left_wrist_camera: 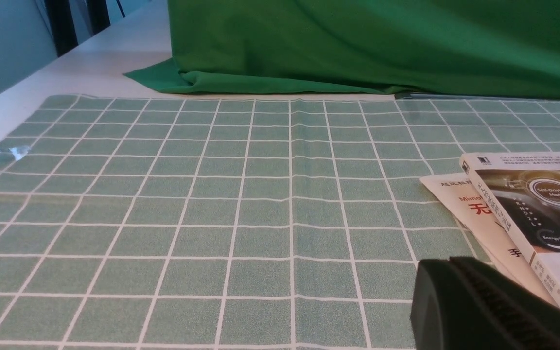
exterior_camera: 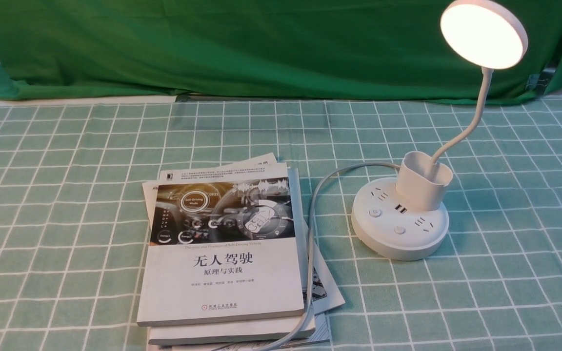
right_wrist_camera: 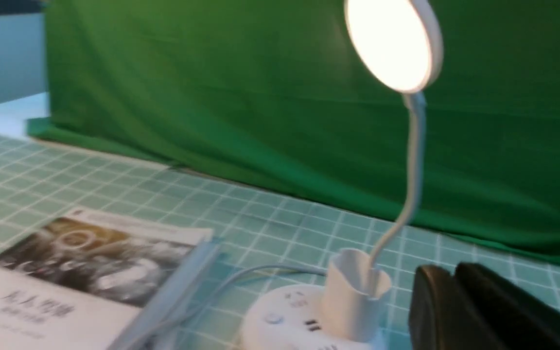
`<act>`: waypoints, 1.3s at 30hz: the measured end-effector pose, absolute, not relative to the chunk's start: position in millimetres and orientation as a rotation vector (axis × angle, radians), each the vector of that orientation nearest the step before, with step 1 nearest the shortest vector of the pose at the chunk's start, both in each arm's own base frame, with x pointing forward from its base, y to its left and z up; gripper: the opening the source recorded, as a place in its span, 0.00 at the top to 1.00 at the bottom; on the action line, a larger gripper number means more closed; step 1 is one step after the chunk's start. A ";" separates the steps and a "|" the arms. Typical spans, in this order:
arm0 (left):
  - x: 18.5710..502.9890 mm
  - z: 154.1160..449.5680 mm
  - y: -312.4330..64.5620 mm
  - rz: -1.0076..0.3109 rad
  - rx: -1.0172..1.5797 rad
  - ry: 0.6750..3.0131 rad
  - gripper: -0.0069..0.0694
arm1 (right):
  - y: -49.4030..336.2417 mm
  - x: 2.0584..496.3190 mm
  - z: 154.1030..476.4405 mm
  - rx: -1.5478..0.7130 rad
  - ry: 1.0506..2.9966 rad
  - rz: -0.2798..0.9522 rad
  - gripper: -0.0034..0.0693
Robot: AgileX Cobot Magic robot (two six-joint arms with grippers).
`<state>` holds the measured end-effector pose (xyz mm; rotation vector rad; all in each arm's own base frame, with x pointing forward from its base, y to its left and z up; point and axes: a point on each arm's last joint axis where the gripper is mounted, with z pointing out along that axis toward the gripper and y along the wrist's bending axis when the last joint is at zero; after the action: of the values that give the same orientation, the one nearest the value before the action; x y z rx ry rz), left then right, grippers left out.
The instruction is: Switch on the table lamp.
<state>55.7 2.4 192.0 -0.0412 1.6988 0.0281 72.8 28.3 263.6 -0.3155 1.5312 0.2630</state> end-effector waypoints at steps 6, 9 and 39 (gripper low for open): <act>55.7 192.0 2.4 0.028 -0.041 1.699 0.88 | 12.6 65.7 216.3 -0.085 1.583 0.213 0.79; 55.7 192.0 2.4 0.028 -0.041 1.699 0.88 | 8.5 61.6 205.6 -0.035 1.588 0.181 0.78; 55.7 192.0 2.4 0.028 -0.041 1.699 0.88 | 0.1 56.4 190.2 0.090 1.708 0.089 0.67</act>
<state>55.7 2.4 192.0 -0.0412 1.6988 0.0281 56.4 0.1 190.2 0.0902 1.7078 0.0892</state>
